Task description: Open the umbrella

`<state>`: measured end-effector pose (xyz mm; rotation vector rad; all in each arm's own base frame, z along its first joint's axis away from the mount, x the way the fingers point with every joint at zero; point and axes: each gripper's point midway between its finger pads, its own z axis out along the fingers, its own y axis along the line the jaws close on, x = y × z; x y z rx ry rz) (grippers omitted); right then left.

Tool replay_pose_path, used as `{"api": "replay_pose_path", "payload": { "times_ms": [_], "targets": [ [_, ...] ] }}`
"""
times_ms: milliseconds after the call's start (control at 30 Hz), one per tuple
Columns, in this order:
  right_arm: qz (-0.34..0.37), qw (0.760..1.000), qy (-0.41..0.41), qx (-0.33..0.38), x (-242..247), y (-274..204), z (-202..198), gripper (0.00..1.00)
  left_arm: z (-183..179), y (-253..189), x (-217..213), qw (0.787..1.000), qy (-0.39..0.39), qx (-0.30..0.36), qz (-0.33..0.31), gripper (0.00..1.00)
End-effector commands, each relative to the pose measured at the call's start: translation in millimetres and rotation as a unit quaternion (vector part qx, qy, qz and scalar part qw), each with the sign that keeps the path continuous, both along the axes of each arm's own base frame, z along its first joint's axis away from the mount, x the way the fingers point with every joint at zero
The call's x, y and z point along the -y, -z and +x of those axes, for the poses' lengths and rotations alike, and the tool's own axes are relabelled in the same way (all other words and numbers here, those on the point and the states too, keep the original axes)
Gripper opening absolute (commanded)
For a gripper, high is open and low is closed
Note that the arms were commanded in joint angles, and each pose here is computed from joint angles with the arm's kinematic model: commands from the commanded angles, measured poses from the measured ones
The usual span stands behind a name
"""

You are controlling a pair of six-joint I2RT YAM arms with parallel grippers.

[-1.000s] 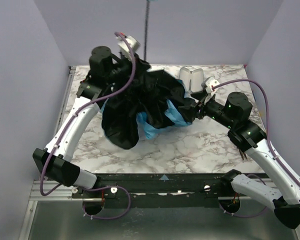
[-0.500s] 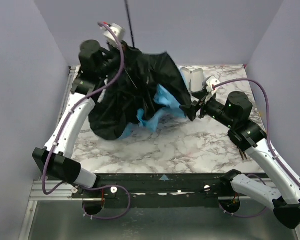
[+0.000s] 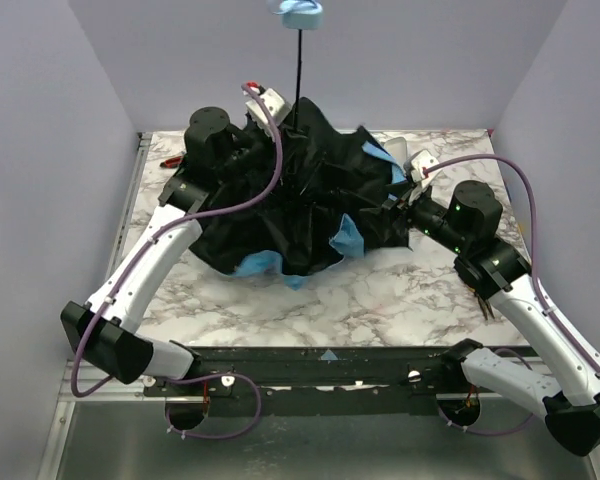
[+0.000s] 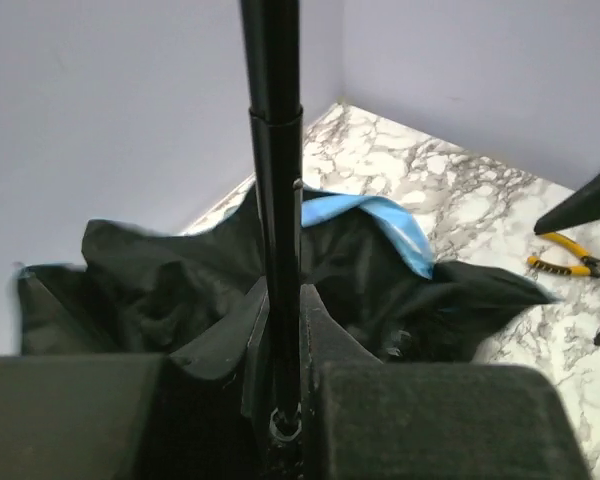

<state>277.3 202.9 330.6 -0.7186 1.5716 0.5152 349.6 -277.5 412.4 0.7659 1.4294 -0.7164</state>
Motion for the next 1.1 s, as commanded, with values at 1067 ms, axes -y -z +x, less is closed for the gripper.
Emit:
{"api": "replay_pose_path", "payload": {
  "times_ms": [1067],
  "targets": [
    [0.005,0.97,-0.234,-0.061,-69.0,21.6,-23.2,0.49,-106.6,-54.1,36.6,0.967,0.172,0.186,0.006,0.0]
  ]
}}
